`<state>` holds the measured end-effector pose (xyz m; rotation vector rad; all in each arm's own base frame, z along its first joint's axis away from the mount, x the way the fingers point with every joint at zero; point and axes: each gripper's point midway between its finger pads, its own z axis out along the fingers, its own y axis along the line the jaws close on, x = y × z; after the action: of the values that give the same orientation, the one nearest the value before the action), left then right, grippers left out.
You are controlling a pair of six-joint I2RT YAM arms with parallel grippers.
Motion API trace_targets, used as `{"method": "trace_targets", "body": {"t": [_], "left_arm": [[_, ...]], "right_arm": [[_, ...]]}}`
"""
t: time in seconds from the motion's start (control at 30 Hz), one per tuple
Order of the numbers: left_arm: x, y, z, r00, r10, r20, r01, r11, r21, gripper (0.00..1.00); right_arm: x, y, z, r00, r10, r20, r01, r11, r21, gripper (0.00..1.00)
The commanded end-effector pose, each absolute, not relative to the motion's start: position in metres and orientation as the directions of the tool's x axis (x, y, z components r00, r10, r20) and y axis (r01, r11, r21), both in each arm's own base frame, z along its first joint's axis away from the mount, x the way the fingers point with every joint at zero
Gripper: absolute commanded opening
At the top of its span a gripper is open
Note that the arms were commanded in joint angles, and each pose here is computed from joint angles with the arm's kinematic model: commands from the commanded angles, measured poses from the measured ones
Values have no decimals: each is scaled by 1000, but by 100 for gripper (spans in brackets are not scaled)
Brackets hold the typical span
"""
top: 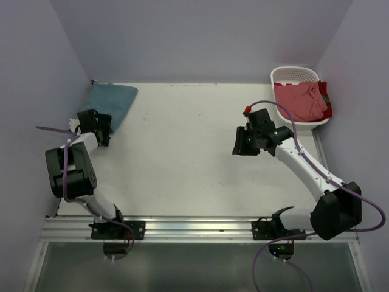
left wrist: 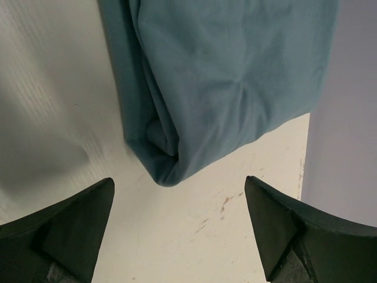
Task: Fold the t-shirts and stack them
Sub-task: Neatly place the folded tshirt to the corner
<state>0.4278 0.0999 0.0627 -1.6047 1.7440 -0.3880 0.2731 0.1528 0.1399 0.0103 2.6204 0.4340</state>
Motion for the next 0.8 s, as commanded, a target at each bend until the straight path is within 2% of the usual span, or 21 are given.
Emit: {"method": "trace_targets", "body": {"t": [0.0,0.33,0.43,0.47,0.53,0.57,0.6,0.63,0.77], "left_arm": [[447,115,80,140,-944,-297,-670,130,-731,96],[453,122,29,156,-958,-240,-742,47,-669,96],[453,120,15,148,-963,-225,-755,37,-655,87],[461,120,18,142,-964,-225,-729,52,-683,72],[465,111,13,123,-976,-178,-706,40,-708,50],[474,110,19,125,-977,-171,-663,46,-747,26],[479,105,21,123,-981,-148,-641,35,-766,10],[484,99,17,106,-987,-124,-632,29,-775,0],[510,82,31,90,-992,-91,-552,26,-833,0]], "right_arm": [[271,151,154,-857,79,-509,-100,944,315,38],[270,143,161,-850,75,-521,-86,957,277,35],[271,142,162,-848,77,-524,-81,959,273,32],[271,141,163,-848,80,-524,-78,959,274,31],[271,141,162,-849,78,-523,-79,959,272,29],[271,141,163,-848,82,-523,-77,959,274,27],[271,142,162,-849,81,-522,-77,958,275,26],[271,142,162,-850,81,-521,-78,958,277,25],[272,142,164,-849,86,-521,-73,958,276,22]]}}
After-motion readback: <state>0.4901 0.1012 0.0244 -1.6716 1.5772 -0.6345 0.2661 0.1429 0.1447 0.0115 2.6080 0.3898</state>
